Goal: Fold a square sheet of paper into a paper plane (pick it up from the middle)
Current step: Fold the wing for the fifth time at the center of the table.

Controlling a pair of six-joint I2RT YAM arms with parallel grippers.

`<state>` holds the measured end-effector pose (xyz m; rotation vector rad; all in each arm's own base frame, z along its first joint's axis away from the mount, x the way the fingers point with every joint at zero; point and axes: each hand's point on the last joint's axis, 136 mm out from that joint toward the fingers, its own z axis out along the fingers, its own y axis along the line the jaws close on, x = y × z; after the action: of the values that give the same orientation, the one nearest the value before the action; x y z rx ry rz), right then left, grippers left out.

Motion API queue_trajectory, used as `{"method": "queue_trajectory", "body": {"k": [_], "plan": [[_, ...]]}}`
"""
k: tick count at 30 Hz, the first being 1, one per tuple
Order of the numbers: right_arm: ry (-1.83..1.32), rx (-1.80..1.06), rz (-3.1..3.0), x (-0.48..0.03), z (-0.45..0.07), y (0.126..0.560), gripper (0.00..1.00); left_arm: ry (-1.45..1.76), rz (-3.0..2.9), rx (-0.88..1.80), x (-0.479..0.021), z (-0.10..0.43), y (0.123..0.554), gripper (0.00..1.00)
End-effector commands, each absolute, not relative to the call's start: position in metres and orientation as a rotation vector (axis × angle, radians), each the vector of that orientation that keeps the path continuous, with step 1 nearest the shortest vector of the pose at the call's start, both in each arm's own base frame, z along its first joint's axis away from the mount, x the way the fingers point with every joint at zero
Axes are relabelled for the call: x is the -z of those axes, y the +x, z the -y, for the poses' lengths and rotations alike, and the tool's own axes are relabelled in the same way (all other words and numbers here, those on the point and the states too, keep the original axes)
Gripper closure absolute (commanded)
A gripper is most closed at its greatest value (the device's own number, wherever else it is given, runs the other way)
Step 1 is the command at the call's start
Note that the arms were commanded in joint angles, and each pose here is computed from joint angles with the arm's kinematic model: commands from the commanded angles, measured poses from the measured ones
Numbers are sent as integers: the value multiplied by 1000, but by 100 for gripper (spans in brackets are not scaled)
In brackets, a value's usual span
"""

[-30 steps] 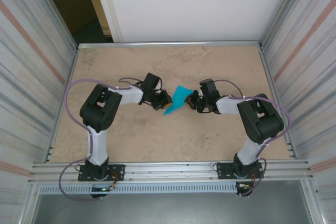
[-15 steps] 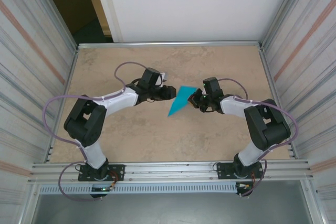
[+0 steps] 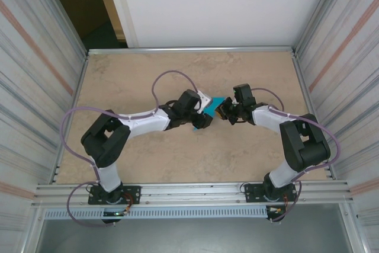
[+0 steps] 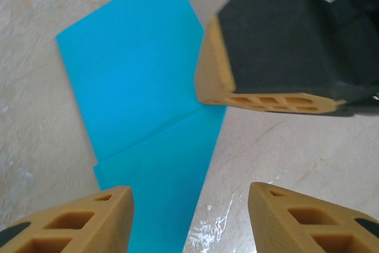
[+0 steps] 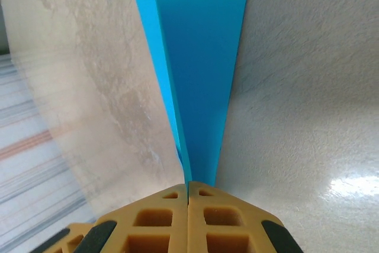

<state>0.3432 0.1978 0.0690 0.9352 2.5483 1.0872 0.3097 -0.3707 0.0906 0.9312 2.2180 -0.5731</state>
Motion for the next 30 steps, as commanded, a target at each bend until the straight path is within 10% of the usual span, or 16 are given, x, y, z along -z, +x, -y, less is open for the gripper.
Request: {"method": "queue_trajectory", "body": {"k": [1, 30], "plan": [[963, -1131, -2538, -84, -199, 345, 96, 1081, -2093, 430, -82, 377, 314, 48], [1020, -1177, -2565, -80, -194, 346, 95, 1187, -1976, 262, -41, 368, 317, 67]]}}
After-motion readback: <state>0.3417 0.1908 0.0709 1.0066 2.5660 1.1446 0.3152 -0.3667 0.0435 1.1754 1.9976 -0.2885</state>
